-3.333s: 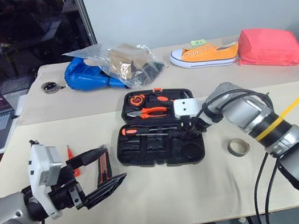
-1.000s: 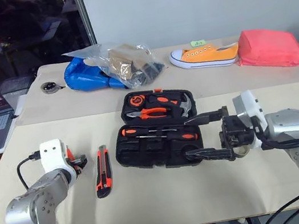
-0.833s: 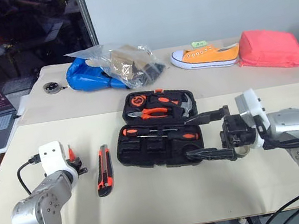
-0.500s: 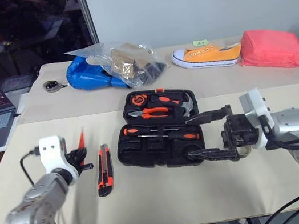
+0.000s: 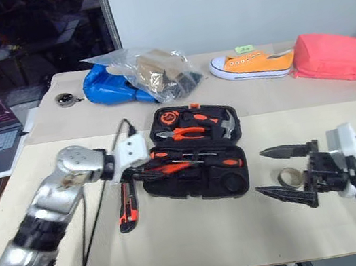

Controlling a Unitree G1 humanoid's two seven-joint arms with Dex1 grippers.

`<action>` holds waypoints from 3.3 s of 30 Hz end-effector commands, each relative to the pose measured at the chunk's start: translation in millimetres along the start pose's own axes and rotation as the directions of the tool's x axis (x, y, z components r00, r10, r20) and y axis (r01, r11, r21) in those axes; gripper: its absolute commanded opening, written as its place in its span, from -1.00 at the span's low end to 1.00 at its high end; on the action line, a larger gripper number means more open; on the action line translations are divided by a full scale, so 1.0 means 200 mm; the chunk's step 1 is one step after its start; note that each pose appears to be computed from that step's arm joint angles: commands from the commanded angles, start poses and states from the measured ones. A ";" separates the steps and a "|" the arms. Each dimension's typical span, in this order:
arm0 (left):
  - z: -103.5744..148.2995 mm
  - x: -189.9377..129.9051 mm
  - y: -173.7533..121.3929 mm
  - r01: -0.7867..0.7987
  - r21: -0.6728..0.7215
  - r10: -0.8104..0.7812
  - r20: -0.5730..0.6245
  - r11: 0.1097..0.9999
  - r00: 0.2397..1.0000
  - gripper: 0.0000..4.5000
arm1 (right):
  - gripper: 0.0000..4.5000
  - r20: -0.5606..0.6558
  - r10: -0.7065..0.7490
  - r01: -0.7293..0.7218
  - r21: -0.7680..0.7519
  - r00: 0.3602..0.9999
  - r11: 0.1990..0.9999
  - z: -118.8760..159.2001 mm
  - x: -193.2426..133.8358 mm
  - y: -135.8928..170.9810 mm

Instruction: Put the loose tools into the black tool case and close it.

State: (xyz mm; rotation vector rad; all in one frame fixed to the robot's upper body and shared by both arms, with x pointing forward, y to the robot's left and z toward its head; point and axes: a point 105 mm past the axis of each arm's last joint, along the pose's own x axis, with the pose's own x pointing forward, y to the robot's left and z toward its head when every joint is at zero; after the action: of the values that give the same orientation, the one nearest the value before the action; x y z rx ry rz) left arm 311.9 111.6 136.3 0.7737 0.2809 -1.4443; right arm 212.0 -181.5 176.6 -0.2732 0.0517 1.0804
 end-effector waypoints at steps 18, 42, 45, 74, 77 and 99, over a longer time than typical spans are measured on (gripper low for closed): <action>-0.10 0.05 0.22 0.022 0.120 -0.010 -0.102 0.993 0.995 -0.79 | 1.00 0.020 -0.053 0.055 -0.080 0.998 0.995 0.11 -0.05 0.05; -0.04 0.14 0.26 0.032 0.150 -0.030 -0.015 0.988 0.999 -0.79 | 1.00 0.022 -0.060 0.061 -0.073 0.998 0.995 0.12 -0.04 0.06; -0.04 0.16 0.26 0.048 0.156 -0.045 -0.026 0.987 0.999 -0.79 | 1.00 0.021 -0.059 0.061 -0.073 0.998 0.995 0.12 -0.04 0.06; 0.03 -0.06 0.20 -0.279 -0.278 0.350 0.252 0.919 0.902 -0.94 | 1.00 0.039 -0.023 0.026 -0.066 0.999 0.997 0.11 0.00 0.03; -0.01 0.00 0.18 -0.331 -0.356 0.422 0.218 0.874 0.880 -0.97 | 1.00 0.040 -0.014 0.016 -0.071 0.999 0.997 0.11 0.00 0.02; -0.16 0.11 0.11 -0.401 -0.447 0.486 0.089 0.799 0.870 -0.97 | 1.00 0.044 0.019 -0.016 -0.084 0.999 0.996 0.11 0.02 0.01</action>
State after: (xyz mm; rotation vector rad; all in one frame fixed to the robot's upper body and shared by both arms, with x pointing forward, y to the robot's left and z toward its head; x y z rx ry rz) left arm 347.1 108.4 93.0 0.3556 0.2641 -0.9723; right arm 211.6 -175.6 188.5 -0.2851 0.0161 1.0836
